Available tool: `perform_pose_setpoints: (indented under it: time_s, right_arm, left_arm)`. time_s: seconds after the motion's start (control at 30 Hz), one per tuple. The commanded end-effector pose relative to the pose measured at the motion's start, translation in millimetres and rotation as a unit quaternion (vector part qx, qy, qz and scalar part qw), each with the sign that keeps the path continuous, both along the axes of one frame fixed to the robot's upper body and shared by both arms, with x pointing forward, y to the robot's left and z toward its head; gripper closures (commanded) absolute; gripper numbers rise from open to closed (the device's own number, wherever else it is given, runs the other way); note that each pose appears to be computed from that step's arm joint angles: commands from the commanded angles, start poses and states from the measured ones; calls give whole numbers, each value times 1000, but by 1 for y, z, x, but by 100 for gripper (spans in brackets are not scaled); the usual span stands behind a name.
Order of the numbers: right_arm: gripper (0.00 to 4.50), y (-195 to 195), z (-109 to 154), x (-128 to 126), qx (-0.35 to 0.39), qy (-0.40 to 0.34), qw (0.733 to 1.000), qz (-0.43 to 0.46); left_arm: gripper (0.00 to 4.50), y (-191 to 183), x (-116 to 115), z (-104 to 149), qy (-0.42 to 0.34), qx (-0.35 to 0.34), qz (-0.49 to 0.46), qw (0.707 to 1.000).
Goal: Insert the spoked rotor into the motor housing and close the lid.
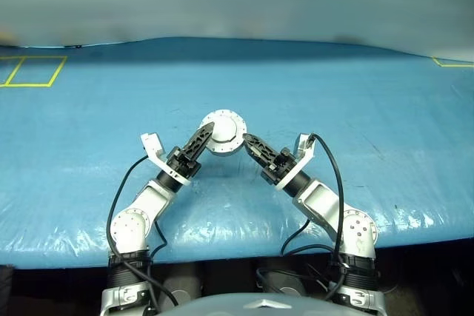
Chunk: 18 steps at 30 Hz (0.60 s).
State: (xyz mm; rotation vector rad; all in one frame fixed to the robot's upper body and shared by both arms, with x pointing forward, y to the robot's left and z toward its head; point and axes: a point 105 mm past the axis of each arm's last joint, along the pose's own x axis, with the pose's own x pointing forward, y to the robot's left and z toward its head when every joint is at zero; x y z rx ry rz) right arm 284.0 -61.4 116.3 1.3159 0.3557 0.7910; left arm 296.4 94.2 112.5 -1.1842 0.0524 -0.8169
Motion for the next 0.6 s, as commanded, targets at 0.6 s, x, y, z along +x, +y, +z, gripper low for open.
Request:
perform_pose_setpoints:
  time_s: [0.6]
  right_arm:
    - [340,15,41,-9,50,-102,993,38]
  left_arm:
    - [4,-8,-1,-8,30,-39,-11,999]
